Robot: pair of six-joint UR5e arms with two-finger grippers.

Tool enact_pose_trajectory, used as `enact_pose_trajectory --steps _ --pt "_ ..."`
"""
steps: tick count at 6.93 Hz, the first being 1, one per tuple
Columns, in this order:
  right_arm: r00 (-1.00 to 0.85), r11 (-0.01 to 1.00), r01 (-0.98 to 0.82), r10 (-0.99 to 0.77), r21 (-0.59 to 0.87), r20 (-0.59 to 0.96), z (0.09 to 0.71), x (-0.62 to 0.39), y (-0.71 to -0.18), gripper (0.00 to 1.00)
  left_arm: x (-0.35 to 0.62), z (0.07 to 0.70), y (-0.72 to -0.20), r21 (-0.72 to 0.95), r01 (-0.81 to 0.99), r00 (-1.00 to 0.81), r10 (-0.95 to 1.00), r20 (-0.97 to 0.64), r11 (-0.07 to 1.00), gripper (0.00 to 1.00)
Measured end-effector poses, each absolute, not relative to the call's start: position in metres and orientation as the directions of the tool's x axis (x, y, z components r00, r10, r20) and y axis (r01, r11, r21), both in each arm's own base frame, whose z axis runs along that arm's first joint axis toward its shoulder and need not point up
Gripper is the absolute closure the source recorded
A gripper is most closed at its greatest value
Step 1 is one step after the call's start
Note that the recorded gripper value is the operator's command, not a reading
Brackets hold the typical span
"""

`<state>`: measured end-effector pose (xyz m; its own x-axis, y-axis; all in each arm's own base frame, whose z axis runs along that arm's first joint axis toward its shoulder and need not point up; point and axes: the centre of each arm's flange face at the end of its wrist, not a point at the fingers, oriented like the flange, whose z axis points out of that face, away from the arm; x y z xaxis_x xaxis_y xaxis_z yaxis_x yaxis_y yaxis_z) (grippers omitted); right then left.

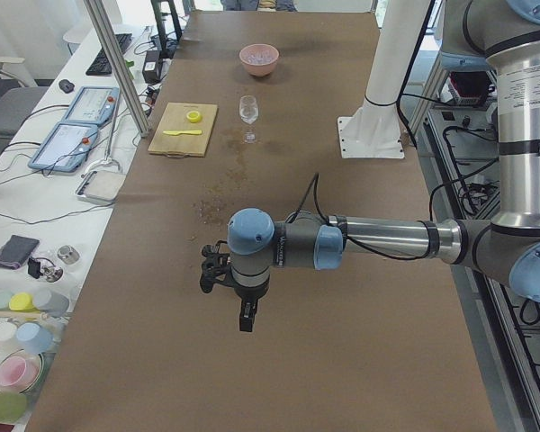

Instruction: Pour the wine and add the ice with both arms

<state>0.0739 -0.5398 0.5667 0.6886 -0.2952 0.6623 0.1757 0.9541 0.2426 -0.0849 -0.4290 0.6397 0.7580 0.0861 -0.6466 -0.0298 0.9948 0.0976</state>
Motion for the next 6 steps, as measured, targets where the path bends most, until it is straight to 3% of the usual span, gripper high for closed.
enact_pose_trajectory --steps 6 --pt "0.680 0.947 0.176 -0.313 0.267 0.663 0.554 0.070 -0.539 0.00 -0.081 0.628 -0.425 0.114 -0.019 0.716 0.093 -0.692 0.993 0.02"
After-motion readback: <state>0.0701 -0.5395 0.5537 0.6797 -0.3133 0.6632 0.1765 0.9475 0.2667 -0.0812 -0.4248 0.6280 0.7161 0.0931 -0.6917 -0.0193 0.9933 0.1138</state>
